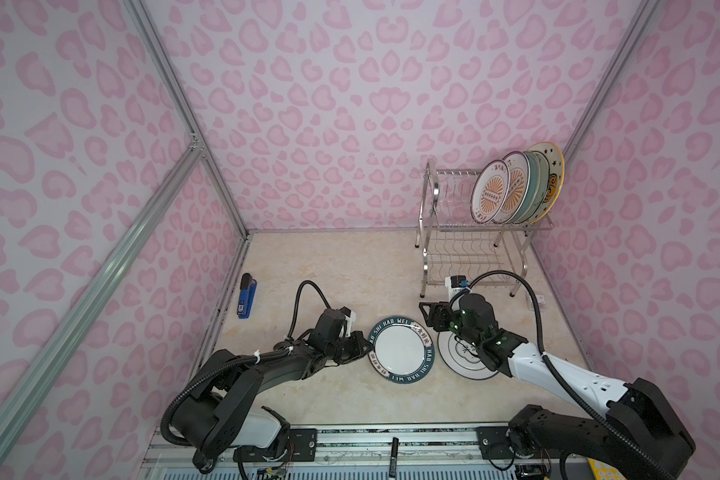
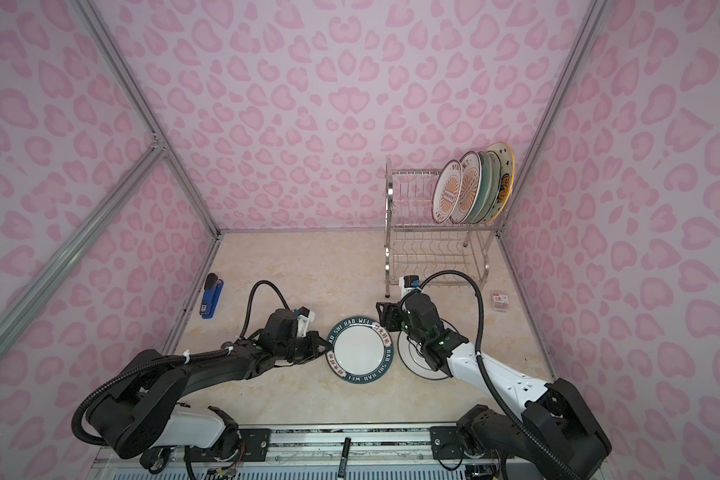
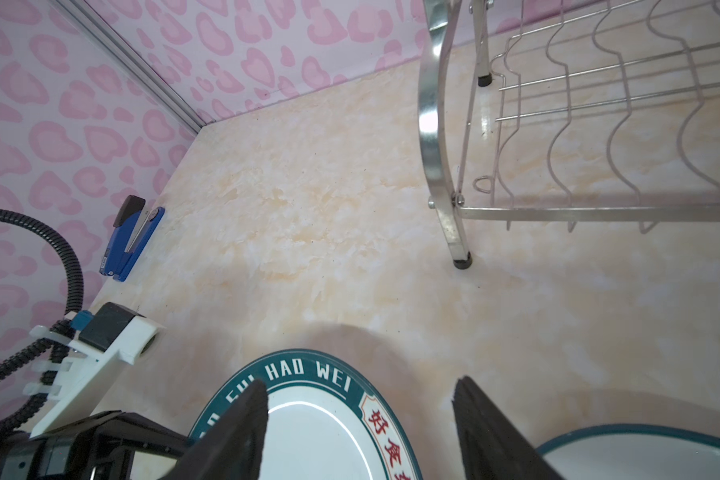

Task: Load the plates into the dish rack
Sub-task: 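Slide the green-rimmed plate away with the left gripper while the right gripper approaches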

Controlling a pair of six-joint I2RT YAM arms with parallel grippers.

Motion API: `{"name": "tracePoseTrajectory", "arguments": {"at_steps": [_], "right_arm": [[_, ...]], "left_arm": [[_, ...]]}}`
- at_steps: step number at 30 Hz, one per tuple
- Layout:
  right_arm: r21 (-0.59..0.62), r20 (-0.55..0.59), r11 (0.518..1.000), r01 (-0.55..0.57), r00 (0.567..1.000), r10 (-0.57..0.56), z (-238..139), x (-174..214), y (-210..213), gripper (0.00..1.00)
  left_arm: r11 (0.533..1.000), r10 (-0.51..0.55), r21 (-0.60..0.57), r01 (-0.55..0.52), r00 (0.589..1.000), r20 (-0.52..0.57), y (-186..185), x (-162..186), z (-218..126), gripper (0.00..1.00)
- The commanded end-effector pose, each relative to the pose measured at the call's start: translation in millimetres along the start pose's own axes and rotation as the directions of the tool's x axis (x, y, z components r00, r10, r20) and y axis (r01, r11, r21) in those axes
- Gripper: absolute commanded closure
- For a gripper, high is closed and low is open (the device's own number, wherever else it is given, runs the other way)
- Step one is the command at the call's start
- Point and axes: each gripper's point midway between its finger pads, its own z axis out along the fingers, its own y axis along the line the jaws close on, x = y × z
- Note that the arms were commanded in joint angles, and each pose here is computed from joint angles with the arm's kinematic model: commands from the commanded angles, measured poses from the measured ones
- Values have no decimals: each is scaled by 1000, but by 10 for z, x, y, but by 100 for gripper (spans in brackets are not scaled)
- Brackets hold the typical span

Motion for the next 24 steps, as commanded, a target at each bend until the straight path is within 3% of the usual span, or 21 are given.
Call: {"name": "tracePoseTrajectory", "arguments": {"at_steps": [1,11,24], "right_arm": [[17,3,1000,7,1000,-7,-24,3,-35,30],[4,13,1000,-2,1000,2,-32,-40,-1,30],[-67,12,997,-37,999,37,-40,-142,170,30]], "left_arm": [[999,34,23,-35,999,13,-72,-63,-84,97],[1000,18,13,-19,998,59,-11,-210,-340,97],[997,71,2,-73,986,152,-79,-573,-691,97]]}}
